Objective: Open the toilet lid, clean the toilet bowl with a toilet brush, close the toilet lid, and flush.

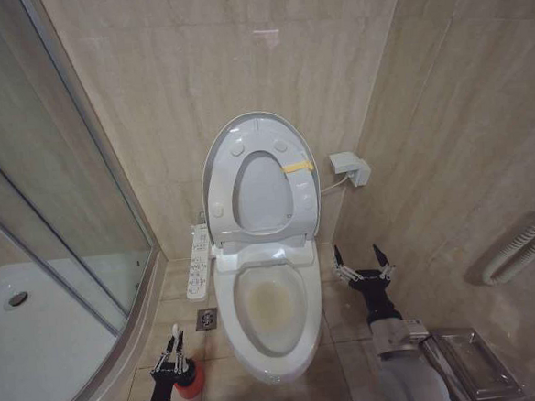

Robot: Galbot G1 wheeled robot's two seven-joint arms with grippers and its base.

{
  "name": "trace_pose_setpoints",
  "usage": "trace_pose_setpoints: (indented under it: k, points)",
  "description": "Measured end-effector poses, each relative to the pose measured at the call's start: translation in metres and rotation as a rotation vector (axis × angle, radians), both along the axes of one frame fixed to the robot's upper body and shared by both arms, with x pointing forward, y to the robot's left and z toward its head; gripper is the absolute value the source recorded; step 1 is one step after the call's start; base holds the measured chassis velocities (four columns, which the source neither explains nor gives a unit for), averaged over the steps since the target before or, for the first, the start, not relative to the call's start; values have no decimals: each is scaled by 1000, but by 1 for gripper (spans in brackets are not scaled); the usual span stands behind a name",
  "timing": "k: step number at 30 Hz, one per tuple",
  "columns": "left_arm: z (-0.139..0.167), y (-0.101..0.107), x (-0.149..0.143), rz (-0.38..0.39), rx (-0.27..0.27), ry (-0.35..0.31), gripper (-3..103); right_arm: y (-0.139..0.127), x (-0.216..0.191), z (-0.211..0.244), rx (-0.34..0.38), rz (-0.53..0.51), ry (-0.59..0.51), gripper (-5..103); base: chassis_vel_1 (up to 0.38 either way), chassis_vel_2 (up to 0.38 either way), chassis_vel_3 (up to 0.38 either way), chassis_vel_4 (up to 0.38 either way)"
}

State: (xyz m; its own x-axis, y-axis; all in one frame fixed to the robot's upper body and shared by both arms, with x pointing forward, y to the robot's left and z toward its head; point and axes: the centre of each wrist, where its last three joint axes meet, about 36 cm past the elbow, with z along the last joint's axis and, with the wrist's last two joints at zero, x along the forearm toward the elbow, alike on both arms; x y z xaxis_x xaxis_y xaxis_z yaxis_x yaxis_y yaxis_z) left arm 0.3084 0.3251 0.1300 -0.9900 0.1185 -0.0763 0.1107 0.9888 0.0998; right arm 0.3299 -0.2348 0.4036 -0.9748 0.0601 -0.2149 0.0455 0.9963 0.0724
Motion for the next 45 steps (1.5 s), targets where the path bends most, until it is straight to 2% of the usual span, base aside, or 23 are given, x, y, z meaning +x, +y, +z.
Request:
trace_pose_setpoints:
  k: [10, 18, 27, 37, 38, 45]
  points:
    - [-4, 7, 4, -1, 13, 14, 18, 0, 0, 0, 0, 0, 0, 100, 0, 0, 0, 0]
    - [-20, 11, 6, -6, 9, 67, 18, 0, 0, 0, 0, 0, 0, 100, 0, 0, 0, 0]
    - [-27, 13, 12, -9, 13, 93, 18, 0, 0, 0, 0, 0, 0, 100, 0, 0, 0, 0]
    - [-27, 12, -2, -5, 19, 104, 14, 0, 0, 0, 0, 0, 0, 100, 0, 0, 0, 0]
    - [-27, 12, -4, -6, 19, 107, 41, 0, 0, 0, 0, 0, 0, 100, 0, 0, 0, 0]
    - [-15, 6, -16, 10, 23, 103, 41, 0, 0, 0, 0, 0, 0, 100, 0, 0, 0, 0]
